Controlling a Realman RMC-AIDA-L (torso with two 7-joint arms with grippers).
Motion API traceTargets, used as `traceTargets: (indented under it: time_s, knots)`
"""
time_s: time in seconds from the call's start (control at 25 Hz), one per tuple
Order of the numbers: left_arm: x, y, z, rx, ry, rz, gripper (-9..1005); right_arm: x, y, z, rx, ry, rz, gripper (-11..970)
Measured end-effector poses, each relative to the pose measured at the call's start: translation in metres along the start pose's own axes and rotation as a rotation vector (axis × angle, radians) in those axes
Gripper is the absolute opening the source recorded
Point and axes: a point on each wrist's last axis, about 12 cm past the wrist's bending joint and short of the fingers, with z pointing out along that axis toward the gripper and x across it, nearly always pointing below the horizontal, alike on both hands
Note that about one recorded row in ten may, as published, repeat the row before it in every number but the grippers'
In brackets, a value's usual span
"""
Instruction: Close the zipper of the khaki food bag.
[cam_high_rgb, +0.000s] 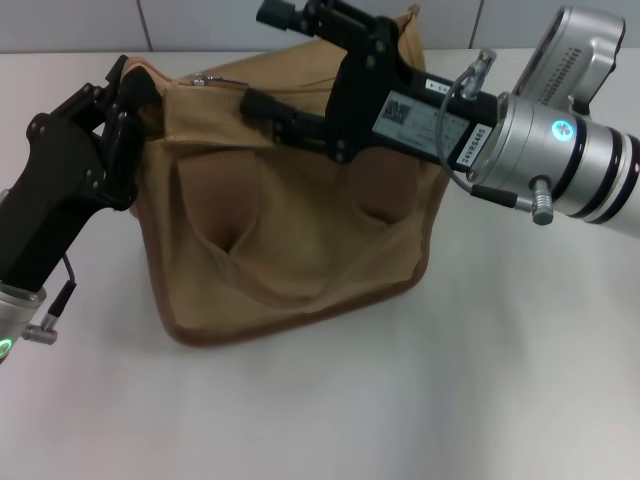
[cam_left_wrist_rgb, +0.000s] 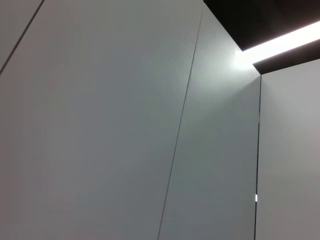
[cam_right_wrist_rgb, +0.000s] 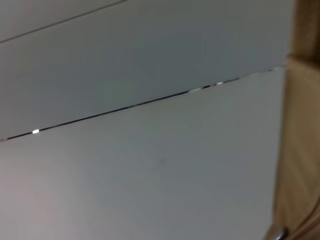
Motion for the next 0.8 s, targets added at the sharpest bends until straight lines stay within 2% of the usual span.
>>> traceTargets:
  time_s: [0.28,0.8]
  knots:
    - [0.001,-0.002,0.003,0.018,0.001,-0.009,76,-0.001,-0.005,0.004,0.044,-0.004,-0.007,788]
    - [0.002,-0.004,0.004,0.025,0.002,-0.019,75,-0.008,0.001,0.018,0.071,-0.013,-0.084,789]
